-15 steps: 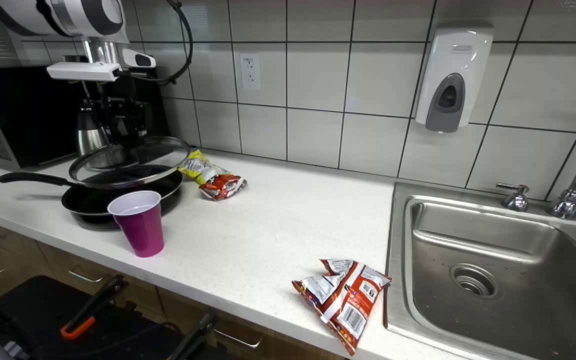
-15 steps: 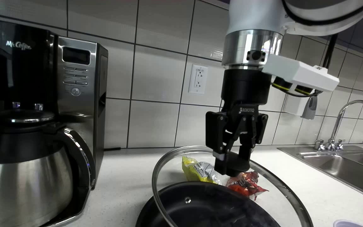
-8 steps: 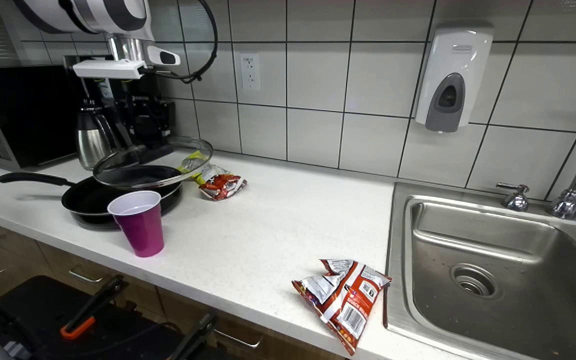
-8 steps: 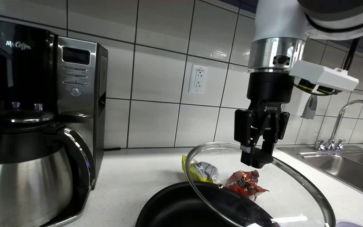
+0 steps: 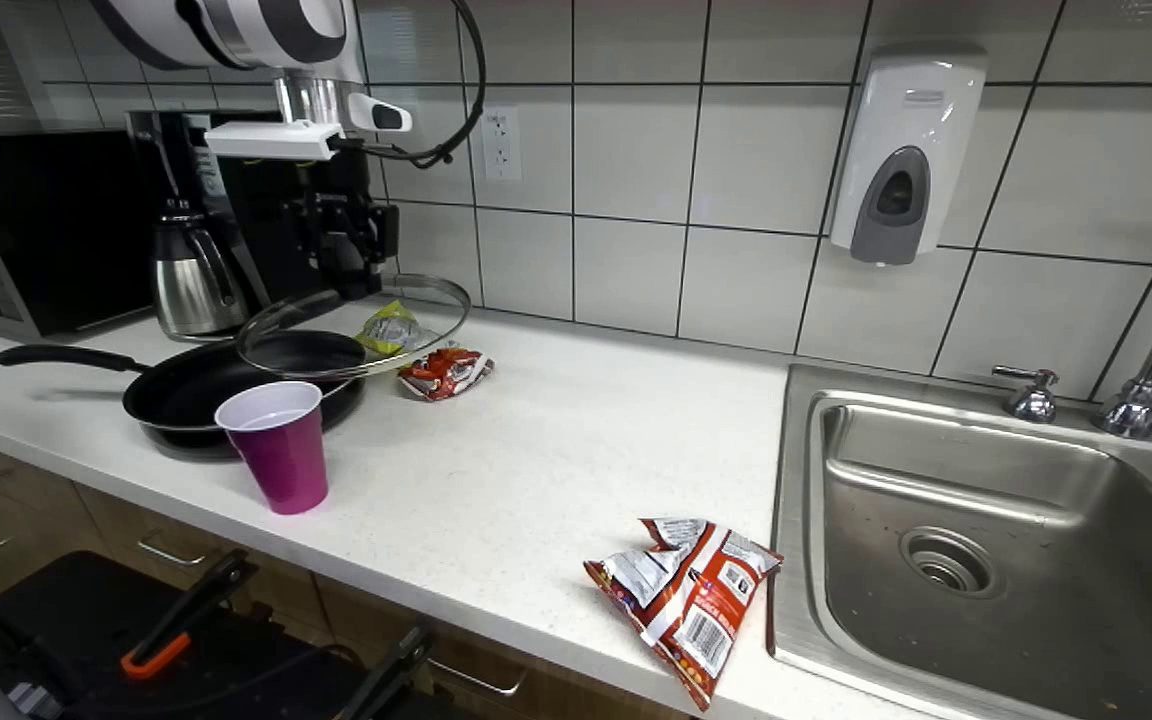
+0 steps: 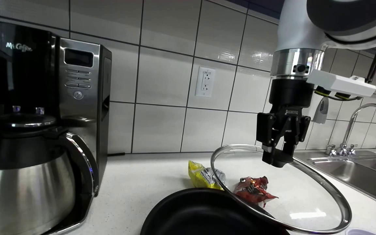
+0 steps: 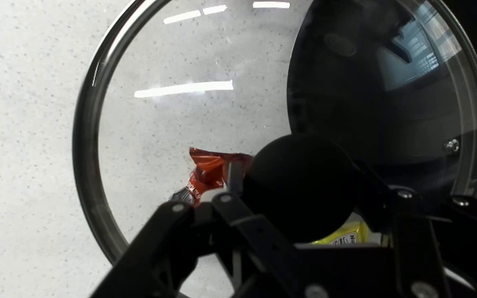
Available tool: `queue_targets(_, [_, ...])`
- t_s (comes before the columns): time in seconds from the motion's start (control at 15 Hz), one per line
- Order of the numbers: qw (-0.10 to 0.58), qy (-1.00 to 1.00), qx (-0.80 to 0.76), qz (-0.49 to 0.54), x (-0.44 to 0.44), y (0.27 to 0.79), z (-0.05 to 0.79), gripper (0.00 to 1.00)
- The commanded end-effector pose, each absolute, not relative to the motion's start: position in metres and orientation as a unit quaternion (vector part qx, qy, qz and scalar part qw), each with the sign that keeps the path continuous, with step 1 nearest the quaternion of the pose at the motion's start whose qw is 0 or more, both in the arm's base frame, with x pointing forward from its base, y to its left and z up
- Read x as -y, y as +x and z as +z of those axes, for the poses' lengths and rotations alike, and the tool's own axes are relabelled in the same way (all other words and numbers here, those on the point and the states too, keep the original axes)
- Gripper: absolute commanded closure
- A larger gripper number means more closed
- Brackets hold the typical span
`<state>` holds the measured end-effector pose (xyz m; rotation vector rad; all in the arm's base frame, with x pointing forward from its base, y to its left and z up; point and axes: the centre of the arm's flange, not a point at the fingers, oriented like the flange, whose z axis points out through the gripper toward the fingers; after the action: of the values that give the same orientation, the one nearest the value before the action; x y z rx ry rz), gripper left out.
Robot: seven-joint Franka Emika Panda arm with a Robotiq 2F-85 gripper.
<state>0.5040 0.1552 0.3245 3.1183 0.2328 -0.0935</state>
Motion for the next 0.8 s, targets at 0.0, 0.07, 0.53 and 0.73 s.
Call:
queue_targets(0.0, [0.007, 0.998, -0.062, -0.011, -0.134, 0.507, 0.346, 0.61])
queue_targets(0.07, [0.007, 0.998, -0.055, -0.010, -0.128, 0.508, 0.347, 0.61])
queue_targets(0.53, [0.007, 1.000, -0.010, 0.000, -0.084, 0.514, 0.352, 0.61])
queue_targets(0.73, [0.008, 1.000, 0.004, 0.004, -0.066, 0.513, 0.354, 0.61])
